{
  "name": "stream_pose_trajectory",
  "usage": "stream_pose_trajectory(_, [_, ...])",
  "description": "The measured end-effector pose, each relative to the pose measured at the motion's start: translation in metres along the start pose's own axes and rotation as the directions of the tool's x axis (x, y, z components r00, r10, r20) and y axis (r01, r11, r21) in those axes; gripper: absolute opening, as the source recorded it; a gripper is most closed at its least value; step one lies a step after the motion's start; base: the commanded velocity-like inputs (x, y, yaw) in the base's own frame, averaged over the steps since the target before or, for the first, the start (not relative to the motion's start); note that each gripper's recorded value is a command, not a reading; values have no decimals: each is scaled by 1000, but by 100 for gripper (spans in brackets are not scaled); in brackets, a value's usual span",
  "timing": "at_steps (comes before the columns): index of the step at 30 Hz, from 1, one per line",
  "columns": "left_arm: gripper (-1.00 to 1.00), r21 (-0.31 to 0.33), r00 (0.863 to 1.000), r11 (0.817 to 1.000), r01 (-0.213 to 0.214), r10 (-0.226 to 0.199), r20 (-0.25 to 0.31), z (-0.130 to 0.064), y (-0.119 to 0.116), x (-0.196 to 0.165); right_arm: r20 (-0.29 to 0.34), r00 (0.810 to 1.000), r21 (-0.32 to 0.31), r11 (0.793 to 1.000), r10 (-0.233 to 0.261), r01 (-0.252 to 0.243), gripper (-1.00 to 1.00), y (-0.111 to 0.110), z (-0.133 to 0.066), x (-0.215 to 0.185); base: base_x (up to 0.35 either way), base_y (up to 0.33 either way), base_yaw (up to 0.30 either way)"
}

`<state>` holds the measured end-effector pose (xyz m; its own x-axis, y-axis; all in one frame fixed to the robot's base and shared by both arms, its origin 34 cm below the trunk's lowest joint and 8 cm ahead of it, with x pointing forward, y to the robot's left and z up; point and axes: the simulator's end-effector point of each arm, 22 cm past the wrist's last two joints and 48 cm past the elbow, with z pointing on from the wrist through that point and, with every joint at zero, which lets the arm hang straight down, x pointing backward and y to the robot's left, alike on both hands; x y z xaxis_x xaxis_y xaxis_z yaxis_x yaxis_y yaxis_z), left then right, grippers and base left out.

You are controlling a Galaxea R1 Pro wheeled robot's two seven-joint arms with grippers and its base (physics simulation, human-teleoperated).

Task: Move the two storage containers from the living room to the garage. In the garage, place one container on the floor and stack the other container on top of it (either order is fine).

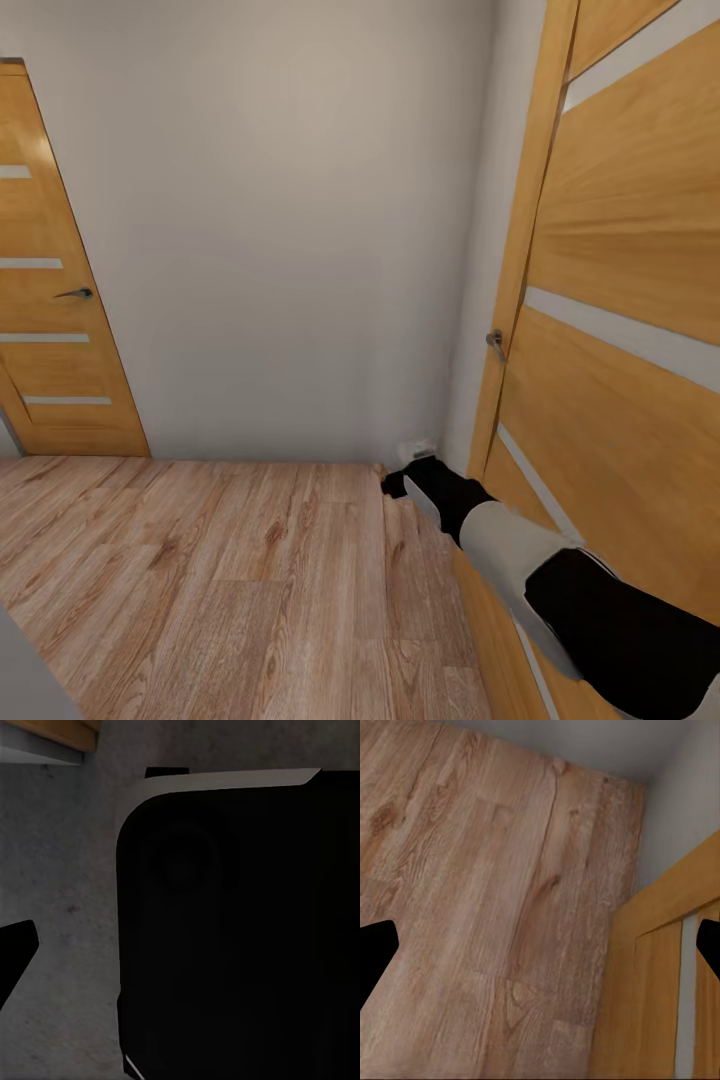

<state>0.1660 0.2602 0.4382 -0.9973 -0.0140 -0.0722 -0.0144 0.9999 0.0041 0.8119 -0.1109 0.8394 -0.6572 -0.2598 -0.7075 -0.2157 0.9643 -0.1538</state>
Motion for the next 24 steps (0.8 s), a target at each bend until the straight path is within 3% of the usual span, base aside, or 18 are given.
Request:
stream_pose_trajectory(9, [100,0,1000,1000,0,0,0,0,0,0,-53,999,-22,1000,8,-9,100,15,13,56,0,0,0])
stream_pose_trajectory(16, [100,0,1000,1000,0,0,0,0,0,0,-70,997,-56,998,10,-14,100,23,18,74,0,0,0])
stream_pose_trajectory(24, [100,0,1000,1000,0,0,0,0,0,0,-128,992,-90,996,10,-21,100,43,24,138,0,0,0])
